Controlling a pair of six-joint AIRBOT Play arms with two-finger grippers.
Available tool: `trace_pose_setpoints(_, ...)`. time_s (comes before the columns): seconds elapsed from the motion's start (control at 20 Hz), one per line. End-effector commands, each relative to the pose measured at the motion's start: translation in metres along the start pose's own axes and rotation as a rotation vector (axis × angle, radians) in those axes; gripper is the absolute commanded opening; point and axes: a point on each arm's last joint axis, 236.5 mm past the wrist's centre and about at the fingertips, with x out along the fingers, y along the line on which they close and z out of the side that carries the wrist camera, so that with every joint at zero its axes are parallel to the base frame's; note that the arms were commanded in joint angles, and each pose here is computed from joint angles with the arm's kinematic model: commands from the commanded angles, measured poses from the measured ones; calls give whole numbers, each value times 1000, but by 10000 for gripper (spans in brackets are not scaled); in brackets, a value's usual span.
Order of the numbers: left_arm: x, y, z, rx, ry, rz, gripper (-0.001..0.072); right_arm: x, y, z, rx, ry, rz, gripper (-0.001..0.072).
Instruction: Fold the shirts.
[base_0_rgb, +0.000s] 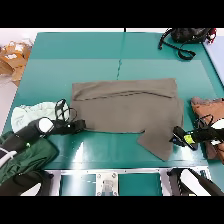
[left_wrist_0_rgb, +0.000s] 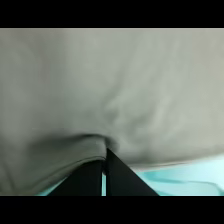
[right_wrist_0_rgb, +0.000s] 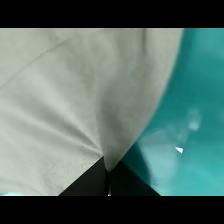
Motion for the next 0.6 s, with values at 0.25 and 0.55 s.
trace_pose_setpoints(0.25, -39, 19, 22, 153, 79, 89, 29, -40, 5, -1, 4, -16, -28, 17)
trace_pose_setpoints(0.55, -51, -21, 86, 225, -33, 37, 29, -120, 75, 68, -52, -268, 173, 17)
